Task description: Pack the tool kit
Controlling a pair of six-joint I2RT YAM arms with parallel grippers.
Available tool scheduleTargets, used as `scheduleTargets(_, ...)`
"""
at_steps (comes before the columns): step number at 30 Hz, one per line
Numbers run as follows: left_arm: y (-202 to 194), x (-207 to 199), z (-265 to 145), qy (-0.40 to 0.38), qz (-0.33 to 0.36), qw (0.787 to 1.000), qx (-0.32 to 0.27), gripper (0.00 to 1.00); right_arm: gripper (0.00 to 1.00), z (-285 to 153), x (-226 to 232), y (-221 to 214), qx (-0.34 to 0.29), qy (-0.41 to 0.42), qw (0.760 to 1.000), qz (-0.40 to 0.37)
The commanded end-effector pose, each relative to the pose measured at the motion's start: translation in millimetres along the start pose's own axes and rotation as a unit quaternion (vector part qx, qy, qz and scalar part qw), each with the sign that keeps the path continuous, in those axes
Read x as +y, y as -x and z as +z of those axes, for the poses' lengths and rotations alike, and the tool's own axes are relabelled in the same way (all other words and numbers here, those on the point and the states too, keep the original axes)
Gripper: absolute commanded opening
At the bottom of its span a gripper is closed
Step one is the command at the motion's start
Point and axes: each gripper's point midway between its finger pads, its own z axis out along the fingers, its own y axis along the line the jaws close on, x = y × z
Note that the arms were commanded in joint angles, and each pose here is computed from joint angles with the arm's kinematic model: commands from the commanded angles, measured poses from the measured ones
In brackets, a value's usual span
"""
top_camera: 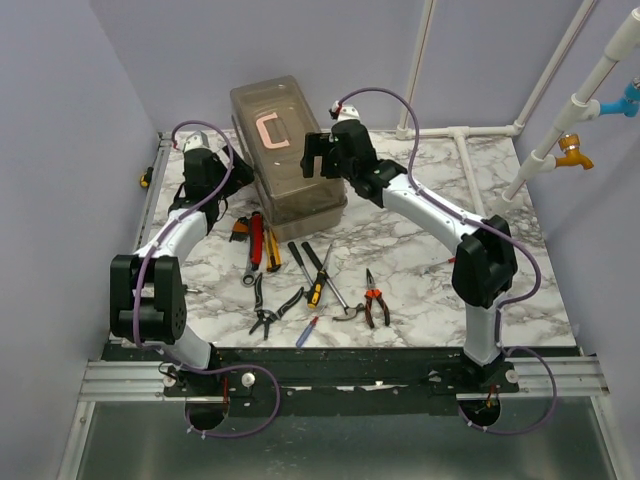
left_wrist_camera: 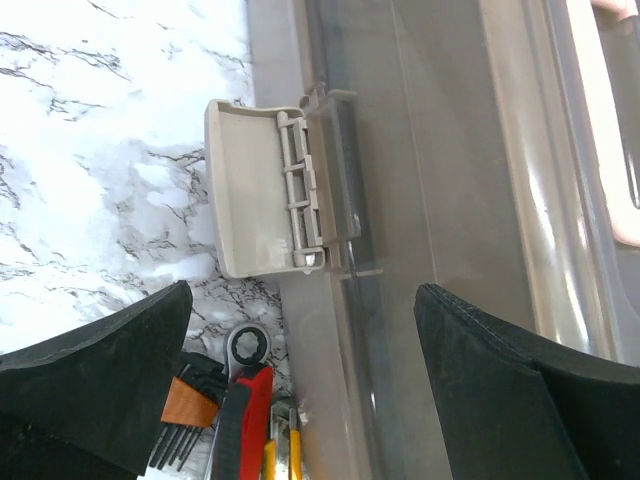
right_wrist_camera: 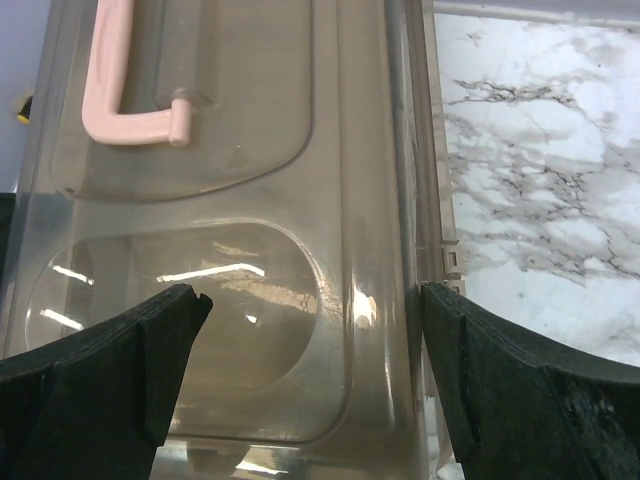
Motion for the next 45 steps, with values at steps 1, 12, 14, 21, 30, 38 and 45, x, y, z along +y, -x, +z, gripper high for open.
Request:
scheduleTargets(1, -9, -58, -25, -0.082, 0.018, 0.996, 0.017, 0.98, 0.99, -27, 65, -99, 0.158, 0.044, 0.986, 0.000)
scheduleTargets(12, -55, 52, -70, 0.119, 0.016, 0.991, 0.061, 0.98, 1.00, -125, 14, -86, 0.100, -0.023, 0.994, 0.020)
scheduleTargets(14, -60, 58, -76, 0.113, 0.008, 0.992, 0.059, 0.98, 1.00, -138, 10, -97, 0.107, -0.030, 0.994, 0.016)
scheduleTargets(21, -63, 77, -75, 0.115, -0.019, 0.990, 0.076, 0.98, 1.00, -180, -10, -142, 0.118, -0.051, 0.991, 0.039)
scheduleTargets(30, -95, 77, -42, 0.104, -0.046, 0.979, 0.170, 0.98, 1.00, -191, 23, -234, 0.204, -0.057, 0.977, -0.023)
scheduleTargets(38, -112, 83, -59, 0.133, -0.074, 0.972, 0.180, 0.98, 1.00, -151, 37, -303, 0.231, -0.171, 0.956, -0.059)
scheduleTargets(45, -163, 48, -89, 0.070, -0.093, 0.971, 0.211, 0.93, 0.94, -162, -14, -330, 0.250, -0.222, 0.941, -0.060)
